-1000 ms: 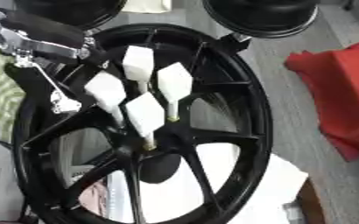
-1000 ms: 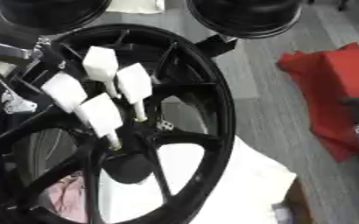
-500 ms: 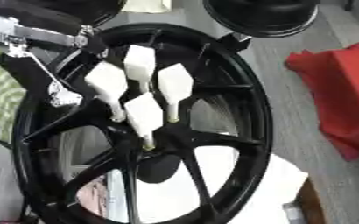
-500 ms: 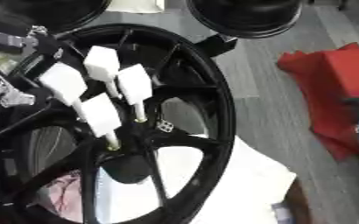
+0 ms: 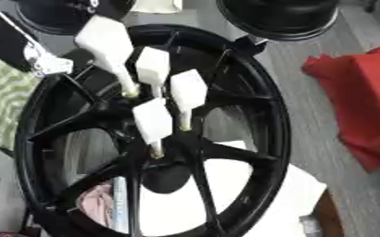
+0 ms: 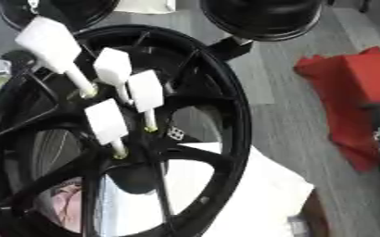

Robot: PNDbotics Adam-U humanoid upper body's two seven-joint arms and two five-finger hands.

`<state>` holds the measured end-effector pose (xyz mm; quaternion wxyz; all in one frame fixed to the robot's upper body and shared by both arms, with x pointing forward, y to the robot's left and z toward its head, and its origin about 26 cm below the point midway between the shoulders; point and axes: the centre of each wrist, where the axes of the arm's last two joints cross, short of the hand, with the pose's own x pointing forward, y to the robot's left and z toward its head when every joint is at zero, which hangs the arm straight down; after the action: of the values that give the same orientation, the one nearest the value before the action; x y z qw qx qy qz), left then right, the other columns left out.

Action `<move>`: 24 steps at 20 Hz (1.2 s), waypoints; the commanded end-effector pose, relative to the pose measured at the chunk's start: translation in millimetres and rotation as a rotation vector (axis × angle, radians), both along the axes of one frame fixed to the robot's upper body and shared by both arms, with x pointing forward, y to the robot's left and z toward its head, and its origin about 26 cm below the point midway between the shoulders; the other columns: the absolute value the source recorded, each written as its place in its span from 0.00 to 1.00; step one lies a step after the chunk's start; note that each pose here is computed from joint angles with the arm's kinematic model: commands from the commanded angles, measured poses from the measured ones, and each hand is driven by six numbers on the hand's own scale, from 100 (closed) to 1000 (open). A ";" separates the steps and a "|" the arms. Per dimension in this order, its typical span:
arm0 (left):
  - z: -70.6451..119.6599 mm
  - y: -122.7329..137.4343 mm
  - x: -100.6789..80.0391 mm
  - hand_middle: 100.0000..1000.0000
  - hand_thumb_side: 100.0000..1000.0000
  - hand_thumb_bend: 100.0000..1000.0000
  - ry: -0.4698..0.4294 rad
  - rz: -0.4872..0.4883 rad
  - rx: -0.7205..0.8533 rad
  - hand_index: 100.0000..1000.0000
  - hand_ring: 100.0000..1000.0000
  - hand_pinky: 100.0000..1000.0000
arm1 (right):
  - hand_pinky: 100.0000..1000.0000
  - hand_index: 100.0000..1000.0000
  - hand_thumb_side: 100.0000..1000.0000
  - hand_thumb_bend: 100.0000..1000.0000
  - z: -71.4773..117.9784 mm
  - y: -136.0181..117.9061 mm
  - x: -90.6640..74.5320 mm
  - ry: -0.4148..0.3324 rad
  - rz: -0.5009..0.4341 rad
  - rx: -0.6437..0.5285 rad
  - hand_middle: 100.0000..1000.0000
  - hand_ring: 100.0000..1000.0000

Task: Pull the pin out of the wheel hub.

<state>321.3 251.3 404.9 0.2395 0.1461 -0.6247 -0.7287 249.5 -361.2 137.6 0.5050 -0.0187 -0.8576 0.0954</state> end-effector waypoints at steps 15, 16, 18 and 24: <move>-3.5 135.6 -33.5 0.35 0.25 0.00 -0.094 0.418 -0.318 0.33 0.47 0.65 | 0.98 0.55 0.06 0.03 9.2 -8.5 -4.9 -0.059 -0.052 0.012 0.45 0.73; -8.6 143.9 -32.5 0.35 0.25 0.00 -0.091 0.448 -0.336 0.33 0.47 0.65 | 0.98 0.55 0.06 0.03 9.2 -8.7 -5.0 -0.060 -0.055 0.014 0.45 0.73; -20.5 160.8 -30.3 0.35 0.24 0.00 -0.080 0.508 -0.365 0.34 0.48 0.65 | 0.98 0.55 0.06 0.03 9.4 -9.1 -5.1 -0.062 -0.058 0.015 0.45 0.73; -58.3 196.5 -24.0 0.37 0.23 0.00 -0.050 0.674 -0.378 0.35 0.49 0.66 | 0.98 0.55 0.06 0.03 10.6 -9.3 -4.4 -0.075 -0.067 0.028 0.45 0.73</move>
<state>302.1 442.2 334.3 0.4816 0.2883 -0.6710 -0.4844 247.0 -369.0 140.3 0.4872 -0.0389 -0.8701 0.0627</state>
